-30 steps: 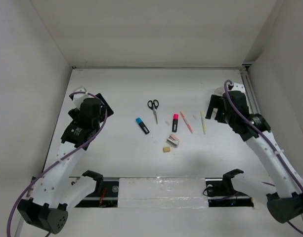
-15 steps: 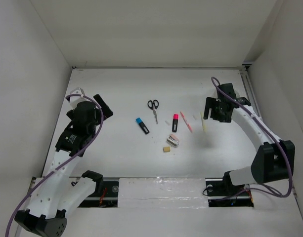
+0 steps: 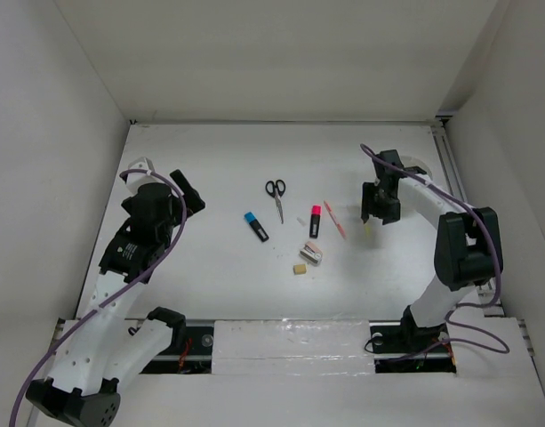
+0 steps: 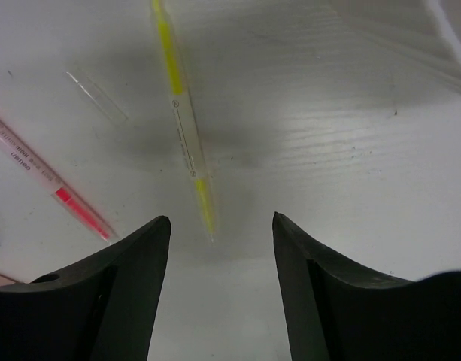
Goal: Sort the stationery into containers
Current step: Pick up the pen from the center of the board.
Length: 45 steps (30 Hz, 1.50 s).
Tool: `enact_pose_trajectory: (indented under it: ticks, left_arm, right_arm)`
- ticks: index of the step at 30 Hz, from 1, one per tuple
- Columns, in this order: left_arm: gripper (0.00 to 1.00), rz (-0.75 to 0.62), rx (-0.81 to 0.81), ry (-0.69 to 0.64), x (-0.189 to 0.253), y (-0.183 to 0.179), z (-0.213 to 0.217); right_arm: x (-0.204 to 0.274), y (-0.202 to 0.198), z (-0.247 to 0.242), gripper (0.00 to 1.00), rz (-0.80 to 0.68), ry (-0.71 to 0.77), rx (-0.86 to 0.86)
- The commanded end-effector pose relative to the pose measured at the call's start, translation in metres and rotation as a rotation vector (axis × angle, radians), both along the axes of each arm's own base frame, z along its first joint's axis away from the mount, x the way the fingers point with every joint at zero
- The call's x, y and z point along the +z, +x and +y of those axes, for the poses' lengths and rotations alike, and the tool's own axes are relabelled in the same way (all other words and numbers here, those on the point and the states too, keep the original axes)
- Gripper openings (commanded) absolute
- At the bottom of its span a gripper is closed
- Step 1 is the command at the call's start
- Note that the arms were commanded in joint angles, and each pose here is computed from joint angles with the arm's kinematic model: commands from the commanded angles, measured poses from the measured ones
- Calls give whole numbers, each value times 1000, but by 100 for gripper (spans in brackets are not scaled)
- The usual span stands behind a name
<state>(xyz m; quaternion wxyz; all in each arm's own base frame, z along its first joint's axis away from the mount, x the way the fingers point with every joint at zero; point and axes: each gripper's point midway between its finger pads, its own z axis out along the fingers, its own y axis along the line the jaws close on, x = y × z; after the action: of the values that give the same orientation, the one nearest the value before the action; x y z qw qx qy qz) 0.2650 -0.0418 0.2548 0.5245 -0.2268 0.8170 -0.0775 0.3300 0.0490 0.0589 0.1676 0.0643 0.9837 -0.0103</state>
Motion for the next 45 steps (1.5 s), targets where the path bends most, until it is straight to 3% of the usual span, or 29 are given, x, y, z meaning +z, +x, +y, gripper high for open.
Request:
enact_pose_trajectory:
  ticks: [1, 5, 16, 29, 30, 32, 38, 42, 45]
  left_arm:
    - [100, -48, -13, -4, 13, 2, -1]
    - [100, -47, -21, -8, 13, 2, -3]
    - [100, -46, -25, 0, 13, 2, -2]
    - [100, -56, -17, 1, 15, 1, 0]
    - [100, -56, -17, 1, 15, 1, 0]
    - [100, -56, -17, 1, 15, 1, 0]
    - [100, -51, -82, -31, 24, 7, -16]
    - [100, -5, -201, -126, 41, 25, -56]
    - [100, 29, -295, -182, 37, 33, -117]
  right_arm:
    - [3, 20, 3, 60, -40, 7, 23]
    - [-6, 23, 5, 53, -13, 12, 26]
    - [-32, 19, 14, 50, 69, -7, 72]
    - [-49, 16, 23, 8, 111, -4, 95]
    - [-49, 15, 26, 1, 111, -4, 104]
    - [-47, 15, 26, 0, 98, -2, 104]
    - [11, 25, 41, 0, -68, -29, 87]
    - [85, 23, 57, 0, -266, 7, 89]
    - [126, 9, 66, 0, -373, 39, 89]
